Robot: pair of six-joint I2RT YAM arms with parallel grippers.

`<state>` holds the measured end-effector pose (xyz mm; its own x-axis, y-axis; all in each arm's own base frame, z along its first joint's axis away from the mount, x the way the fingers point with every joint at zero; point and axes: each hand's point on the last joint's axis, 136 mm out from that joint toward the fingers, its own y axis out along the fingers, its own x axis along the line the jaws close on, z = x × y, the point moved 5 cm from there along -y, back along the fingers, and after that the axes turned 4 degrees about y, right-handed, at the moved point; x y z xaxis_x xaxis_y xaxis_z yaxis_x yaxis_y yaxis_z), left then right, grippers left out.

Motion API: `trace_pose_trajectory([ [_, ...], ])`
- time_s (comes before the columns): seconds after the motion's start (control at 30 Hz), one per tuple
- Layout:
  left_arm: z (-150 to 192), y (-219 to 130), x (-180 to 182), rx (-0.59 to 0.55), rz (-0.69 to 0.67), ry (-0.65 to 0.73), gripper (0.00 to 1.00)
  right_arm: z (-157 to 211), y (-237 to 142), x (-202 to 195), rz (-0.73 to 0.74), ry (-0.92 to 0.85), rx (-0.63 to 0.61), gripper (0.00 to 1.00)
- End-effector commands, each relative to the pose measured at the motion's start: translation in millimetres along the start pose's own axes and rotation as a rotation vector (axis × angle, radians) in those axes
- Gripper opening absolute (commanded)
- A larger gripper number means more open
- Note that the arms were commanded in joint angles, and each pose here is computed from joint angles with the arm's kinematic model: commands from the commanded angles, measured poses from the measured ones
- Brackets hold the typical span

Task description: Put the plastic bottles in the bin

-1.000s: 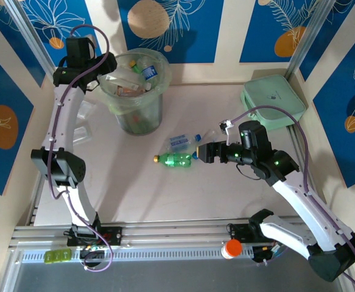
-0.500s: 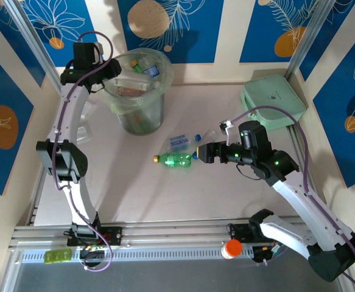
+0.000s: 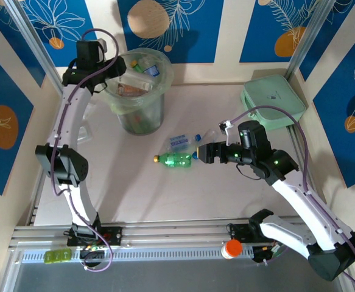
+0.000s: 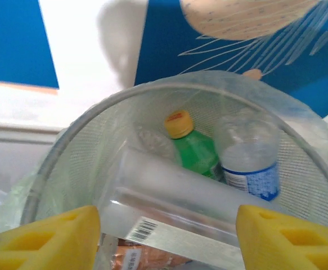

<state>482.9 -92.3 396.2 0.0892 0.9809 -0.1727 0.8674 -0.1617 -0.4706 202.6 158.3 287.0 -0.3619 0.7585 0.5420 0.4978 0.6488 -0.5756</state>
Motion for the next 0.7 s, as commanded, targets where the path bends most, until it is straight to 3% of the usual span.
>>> trace_pose_trajectory([
  [0.0,-8,-15,-18,-0.034,-0.014,0.096,0.56,-10,-3,3,0.001,-0.007,-0.036,0.94],
  [0.17,19,20,-38,0.079,0.138,0.02,0.46,-13,1,1,0.013,0.008,-0.044,0.93],
  [0.37,49,62,-39,0.165,0.163,-0.031,0.46,-14,10,-11,0.077,0.053,-0.046,0.92],
  [0.67,55,62,-41,0.189,0.18,-0.041,0.47,-23,13,-9,0.08,0.086,-0.016,0.92],
])
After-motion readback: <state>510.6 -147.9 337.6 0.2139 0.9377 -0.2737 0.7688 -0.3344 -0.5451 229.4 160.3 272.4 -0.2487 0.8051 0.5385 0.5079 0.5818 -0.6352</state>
